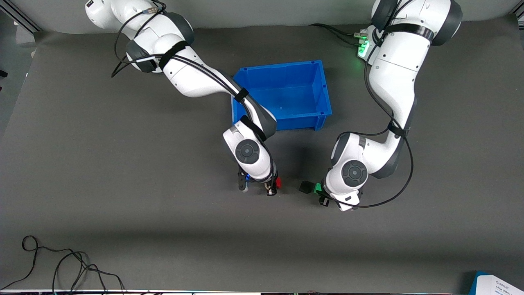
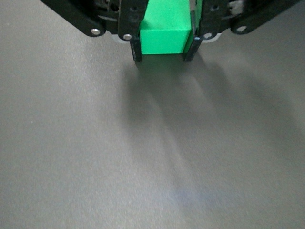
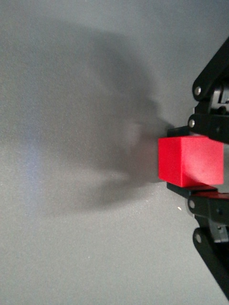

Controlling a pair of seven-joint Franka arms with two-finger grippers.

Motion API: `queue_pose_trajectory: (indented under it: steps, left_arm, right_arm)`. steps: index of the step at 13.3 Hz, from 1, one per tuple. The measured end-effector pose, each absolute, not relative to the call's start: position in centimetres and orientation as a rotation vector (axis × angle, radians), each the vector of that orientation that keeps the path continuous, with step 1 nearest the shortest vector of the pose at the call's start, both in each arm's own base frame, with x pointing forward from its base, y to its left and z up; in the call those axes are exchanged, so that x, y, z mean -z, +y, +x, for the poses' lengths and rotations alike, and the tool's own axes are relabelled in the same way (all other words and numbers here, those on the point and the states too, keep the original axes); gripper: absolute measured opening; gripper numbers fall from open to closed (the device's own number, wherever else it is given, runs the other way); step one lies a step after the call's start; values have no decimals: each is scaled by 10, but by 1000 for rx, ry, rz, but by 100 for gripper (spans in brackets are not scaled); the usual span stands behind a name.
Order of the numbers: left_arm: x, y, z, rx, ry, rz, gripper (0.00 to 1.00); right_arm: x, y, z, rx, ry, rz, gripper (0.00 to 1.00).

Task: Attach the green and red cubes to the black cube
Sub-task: 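Carry the green cube to the black cube's other side with the left gripper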

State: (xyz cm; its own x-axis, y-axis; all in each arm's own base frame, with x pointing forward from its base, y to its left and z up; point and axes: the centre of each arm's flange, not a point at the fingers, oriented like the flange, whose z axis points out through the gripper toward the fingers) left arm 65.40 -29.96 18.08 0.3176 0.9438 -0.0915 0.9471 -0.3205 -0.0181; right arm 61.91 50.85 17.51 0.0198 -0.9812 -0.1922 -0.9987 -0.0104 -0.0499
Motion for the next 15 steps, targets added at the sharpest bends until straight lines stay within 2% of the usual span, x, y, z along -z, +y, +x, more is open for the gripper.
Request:
queue_pose_trajectory:
  steps: [11, 15]
  left_arm:
    - [-187, -332, 646, 126, 1792, 2505, 37]
    - [-186, -345, 640, 131, 1830, 2481, 37]
  right_arm:
    - [-183, 525, 613, -146, 2019, -2085, 40]
    - [-185, 543, 599, -148, 1979, -2096, 40]
